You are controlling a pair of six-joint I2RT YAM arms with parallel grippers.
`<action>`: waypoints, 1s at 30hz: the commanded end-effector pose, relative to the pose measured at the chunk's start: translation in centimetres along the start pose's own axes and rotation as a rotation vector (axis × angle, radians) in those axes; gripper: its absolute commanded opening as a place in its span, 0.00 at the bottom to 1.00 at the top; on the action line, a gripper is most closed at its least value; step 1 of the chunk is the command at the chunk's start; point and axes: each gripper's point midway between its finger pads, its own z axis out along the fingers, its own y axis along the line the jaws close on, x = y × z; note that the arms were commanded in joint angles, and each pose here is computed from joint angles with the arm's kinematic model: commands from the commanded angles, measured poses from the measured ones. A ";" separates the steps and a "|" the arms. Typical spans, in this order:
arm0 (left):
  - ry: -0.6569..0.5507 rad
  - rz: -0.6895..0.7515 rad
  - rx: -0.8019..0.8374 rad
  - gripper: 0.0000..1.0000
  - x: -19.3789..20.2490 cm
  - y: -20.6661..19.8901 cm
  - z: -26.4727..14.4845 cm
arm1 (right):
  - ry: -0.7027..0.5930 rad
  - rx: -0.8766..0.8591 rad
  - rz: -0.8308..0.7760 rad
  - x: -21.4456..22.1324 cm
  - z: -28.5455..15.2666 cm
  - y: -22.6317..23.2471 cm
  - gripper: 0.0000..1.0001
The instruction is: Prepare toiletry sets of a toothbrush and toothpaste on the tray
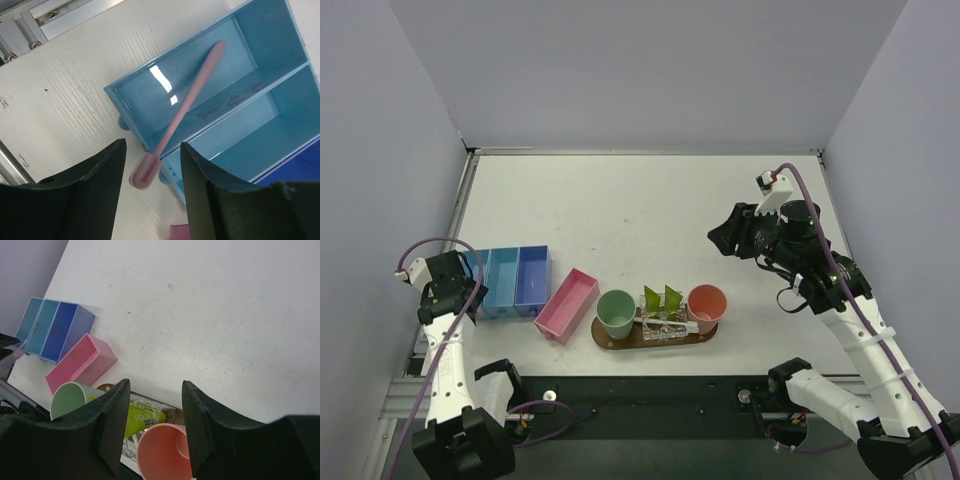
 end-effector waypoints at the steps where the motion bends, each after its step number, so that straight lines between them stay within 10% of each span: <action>1: 0.011 -0.060 0.049 0.57 -0.1 -1.0 -0.6 | -0.076 0.007 0.005 -1.9 -1.5 0.4 0.41; 30: 0.081 -0.132 -0.029 0.42 1.3 0.4 -1.4 | -0.086 0.044 -0.020 -0.7 -0.9 -0.9 0.40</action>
